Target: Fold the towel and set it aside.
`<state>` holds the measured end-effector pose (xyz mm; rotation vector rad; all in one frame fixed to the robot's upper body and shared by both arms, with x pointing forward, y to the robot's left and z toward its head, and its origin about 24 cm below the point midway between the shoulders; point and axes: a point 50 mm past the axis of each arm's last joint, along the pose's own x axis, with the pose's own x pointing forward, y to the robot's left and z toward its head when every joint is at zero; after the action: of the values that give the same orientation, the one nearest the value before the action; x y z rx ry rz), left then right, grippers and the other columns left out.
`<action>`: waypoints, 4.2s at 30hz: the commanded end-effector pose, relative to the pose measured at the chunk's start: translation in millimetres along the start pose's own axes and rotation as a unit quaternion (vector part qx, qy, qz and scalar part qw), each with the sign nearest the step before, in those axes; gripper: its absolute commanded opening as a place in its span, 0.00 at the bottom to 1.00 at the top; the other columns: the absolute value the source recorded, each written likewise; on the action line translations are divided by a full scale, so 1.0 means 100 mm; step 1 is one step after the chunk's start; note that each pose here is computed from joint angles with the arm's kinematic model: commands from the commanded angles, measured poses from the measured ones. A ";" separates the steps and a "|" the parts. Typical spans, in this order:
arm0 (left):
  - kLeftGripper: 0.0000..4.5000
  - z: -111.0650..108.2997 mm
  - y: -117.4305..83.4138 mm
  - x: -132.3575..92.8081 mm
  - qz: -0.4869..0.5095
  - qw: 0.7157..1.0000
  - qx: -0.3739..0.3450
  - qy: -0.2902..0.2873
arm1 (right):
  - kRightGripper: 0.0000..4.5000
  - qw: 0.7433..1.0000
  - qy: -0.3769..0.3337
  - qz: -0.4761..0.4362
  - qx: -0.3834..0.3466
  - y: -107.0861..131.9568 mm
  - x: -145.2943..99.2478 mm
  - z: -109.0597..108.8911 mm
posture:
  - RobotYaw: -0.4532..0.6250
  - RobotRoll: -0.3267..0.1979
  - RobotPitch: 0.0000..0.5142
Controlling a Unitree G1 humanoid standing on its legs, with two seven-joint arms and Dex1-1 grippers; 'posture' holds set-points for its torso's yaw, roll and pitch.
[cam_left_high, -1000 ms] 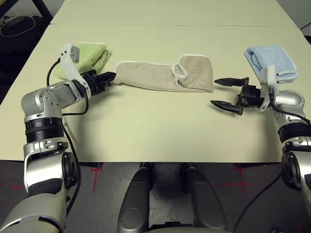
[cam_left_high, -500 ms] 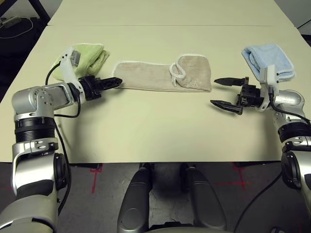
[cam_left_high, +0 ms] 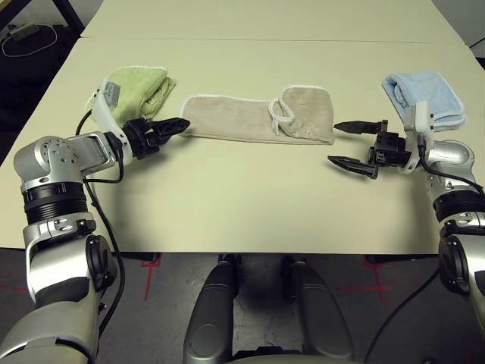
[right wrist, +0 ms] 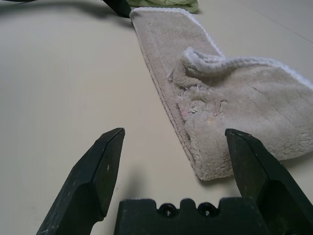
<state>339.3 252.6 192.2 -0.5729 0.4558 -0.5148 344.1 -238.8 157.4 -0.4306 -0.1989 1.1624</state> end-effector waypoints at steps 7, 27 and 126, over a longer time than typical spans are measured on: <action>0.99 -0.18 0.01 0.06 0.000 0.999 -0.025 0.048 | 1.00 1.000 0.010 0.000 -0.003 0.00 -0.04 -0.01 | 0.46 0.62 0.43; 0.53 -0.16 0.06 0.22 0.035 0.999 -0.031 0.013 | 1.00 1.000 0.014 0.003 -0.002 0.02 -0.06 -0.03 | 0.45 0.62 0.43; 0.01 -0.48 -1.74 1.17 -0.232 0.937 0.235 0.112 | 1.00 0.995 0.005 -0.036 0.088 -0.02 -0.18 -0.08 | 0.46 0.62 0.39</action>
<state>346.8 45.9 246.6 -0.1726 0.3529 -1.1198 344.3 -254.7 153.7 -0.2511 -0.1103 1.0983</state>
